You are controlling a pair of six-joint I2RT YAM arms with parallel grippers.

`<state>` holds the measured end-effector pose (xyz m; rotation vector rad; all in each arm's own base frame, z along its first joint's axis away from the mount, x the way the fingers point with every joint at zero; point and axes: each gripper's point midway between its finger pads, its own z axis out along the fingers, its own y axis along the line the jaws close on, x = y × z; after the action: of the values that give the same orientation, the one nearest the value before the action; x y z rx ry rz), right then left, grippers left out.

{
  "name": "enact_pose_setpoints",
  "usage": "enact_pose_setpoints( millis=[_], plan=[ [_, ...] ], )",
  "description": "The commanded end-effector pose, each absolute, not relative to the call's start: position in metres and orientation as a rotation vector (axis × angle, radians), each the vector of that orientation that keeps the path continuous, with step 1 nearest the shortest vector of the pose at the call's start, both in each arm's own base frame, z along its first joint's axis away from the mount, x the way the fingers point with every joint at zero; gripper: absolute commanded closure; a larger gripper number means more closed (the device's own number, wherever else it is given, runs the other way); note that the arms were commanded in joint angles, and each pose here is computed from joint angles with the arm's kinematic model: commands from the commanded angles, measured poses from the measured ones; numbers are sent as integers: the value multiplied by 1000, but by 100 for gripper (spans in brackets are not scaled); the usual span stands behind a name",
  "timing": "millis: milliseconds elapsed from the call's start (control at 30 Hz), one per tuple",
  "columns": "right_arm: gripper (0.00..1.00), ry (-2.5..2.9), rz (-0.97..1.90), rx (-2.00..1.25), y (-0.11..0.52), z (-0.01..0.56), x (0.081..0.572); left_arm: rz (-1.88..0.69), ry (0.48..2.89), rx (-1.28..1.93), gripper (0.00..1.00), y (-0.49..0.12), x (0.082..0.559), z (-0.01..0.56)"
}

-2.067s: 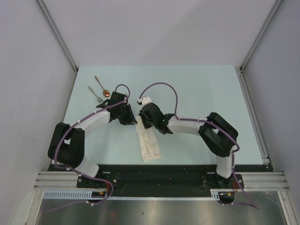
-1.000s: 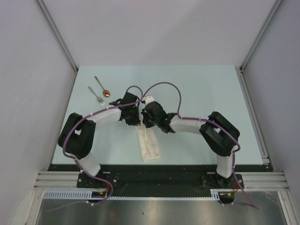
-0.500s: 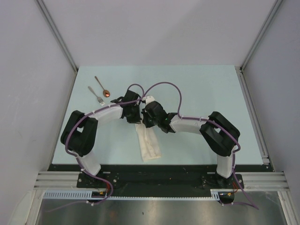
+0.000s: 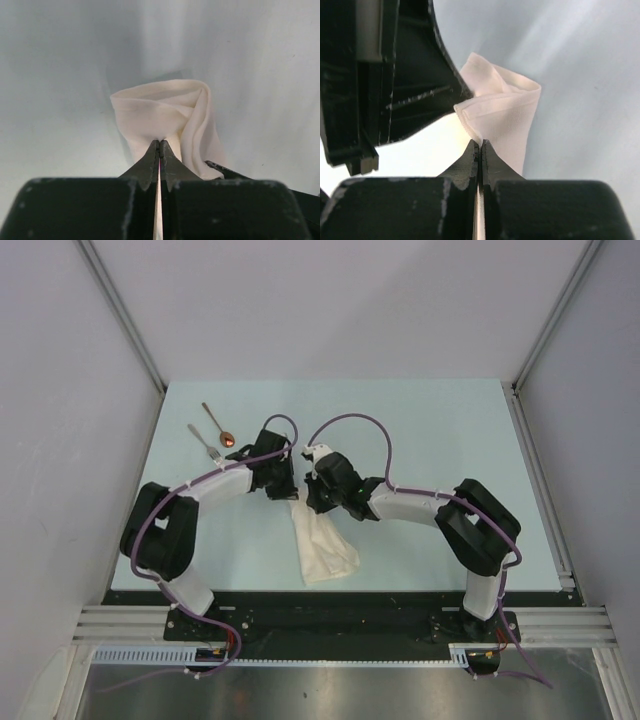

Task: Fold the napkin into a case and place the utensils inside
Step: Grasp the top corner of the smaller rectangle folded napkin from the folded napkin.

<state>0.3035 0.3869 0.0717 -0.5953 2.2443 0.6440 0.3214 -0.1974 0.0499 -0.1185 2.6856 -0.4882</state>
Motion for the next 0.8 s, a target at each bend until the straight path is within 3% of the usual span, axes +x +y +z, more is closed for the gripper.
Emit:
enact_pose_setpoints(
  millis=[0,767],
  plan=[
    [100,2230,696,-657,391,82,295,-573,2586,-143,100,-202,334,76],
    [100,2392,687,-627,400,38,290,-578,2557,-142,100,-196,328,86]
  ],
)
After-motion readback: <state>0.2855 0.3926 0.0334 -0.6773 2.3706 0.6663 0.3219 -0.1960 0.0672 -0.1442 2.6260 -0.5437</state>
